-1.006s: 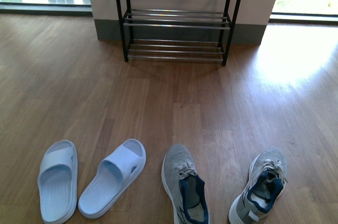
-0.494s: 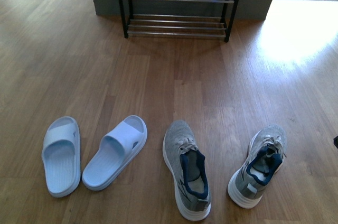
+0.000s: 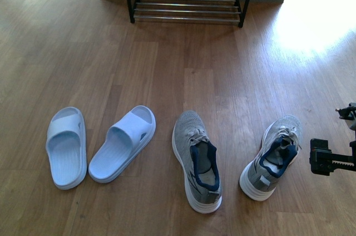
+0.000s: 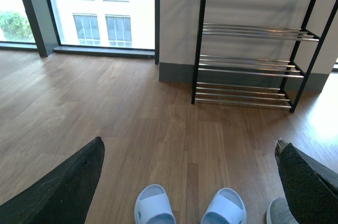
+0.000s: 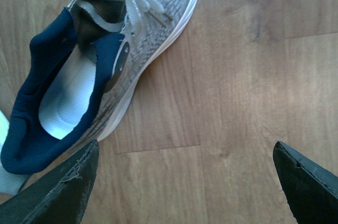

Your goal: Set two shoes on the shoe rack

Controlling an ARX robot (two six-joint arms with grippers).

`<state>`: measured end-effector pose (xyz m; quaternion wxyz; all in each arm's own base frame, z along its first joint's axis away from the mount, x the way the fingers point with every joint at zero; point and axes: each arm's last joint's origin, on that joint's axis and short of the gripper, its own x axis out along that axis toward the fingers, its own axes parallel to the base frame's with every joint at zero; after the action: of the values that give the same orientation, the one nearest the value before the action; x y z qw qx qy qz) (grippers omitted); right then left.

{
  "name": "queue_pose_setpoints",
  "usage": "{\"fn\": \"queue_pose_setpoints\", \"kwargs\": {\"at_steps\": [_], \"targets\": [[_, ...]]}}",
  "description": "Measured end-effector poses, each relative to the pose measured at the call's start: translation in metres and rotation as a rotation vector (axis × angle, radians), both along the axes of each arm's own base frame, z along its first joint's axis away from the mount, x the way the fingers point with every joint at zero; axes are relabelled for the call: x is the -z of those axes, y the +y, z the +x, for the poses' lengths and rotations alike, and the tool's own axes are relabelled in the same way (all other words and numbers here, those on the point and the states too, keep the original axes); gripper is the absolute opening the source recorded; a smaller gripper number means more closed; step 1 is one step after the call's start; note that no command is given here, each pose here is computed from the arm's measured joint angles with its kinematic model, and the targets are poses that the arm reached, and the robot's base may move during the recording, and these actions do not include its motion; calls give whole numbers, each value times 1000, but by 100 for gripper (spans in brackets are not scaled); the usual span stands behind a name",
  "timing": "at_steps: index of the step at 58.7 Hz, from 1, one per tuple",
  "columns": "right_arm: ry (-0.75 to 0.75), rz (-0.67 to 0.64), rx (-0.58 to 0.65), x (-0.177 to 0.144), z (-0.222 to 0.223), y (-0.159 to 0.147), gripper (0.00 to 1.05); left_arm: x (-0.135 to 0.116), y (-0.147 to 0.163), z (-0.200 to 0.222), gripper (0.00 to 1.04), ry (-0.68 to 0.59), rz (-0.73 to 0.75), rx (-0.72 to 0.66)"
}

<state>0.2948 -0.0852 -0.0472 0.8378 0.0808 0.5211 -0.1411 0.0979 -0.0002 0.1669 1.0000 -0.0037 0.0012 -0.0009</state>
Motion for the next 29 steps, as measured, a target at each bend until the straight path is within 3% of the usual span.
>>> {"fn": "queue_pose_setpoints", "kwargs": {"at_steps": [29], "targets": [[31, 89, 92, 30, 35, 6, 96, 0, 0, 0, 95, 0, 0, 0]]}}
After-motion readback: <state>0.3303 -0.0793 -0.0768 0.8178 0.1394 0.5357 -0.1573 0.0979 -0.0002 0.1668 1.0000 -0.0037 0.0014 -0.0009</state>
